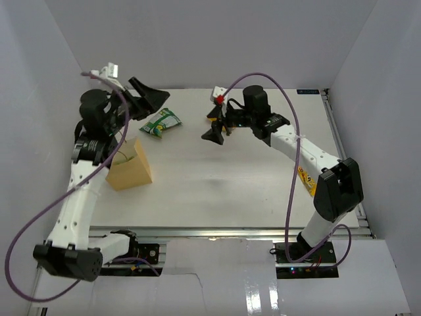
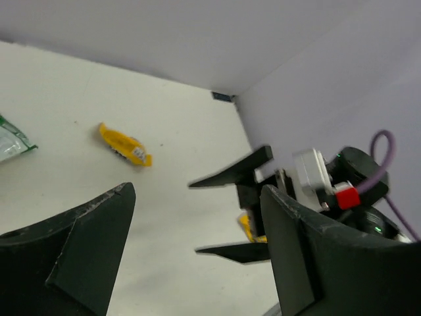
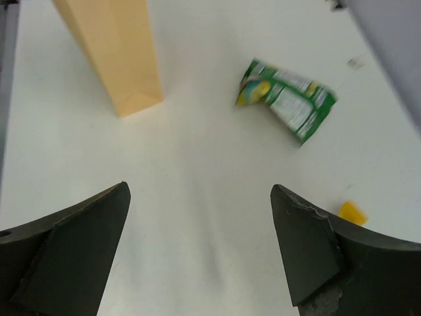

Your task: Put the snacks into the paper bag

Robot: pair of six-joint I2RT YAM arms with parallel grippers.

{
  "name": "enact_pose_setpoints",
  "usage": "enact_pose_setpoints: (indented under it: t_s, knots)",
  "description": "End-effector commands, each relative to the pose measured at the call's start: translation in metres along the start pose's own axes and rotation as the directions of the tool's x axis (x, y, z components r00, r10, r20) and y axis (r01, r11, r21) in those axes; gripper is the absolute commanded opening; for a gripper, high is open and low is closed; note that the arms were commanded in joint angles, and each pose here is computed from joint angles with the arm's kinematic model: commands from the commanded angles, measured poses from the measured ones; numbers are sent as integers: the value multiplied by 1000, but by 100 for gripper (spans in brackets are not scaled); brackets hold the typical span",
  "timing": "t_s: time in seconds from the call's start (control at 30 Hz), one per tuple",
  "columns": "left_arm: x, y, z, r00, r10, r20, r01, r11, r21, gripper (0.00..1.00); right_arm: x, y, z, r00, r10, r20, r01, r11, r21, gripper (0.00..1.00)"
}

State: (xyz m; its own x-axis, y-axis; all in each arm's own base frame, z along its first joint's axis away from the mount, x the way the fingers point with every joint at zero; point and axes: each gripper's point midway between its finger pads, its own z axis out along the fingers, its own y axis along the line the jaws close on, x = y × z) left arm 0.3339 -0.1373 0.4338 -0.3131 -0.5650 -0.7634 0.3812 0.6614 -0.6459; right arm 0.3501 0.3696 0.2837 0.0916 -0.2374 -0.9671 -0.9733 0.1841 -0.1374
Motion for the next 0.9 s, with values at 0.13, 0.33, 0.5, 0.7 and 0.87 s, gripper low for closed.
enact_pose_setpoints:
  t_s: [0.13, 0.33, 0.5, 0.7, 0.87]
  knots:
    - [93, 67, 95, 889, 299, -348, -381, 904, -196, 88, 93, 48, -85, 978, 169, -124, -189, 967, -170, 94]
    - [156, 166, 145, 622, 493, -609, -754, 588, -293, 87, 119, 44, -119, 970, 197, -140, -212, 971, -106, 94]
    - [185, 212, 164, 399, 579, -711, -888, 437, -143, 86, 128, 35, -136, 965, 230, -128, -240, 968, -69, 94]
    - [199, 260, 173, 242, 575, -782, -954, 286, -85, 88, 140, 31, -150, 959, 250, -129, -259, 965, -50, 94]
    - [194, 290, 169, 183, 556, -811, -976, 201, -83, 89, 143, 27, -157, 952, 283, -113, -289, 956, -40, 93]
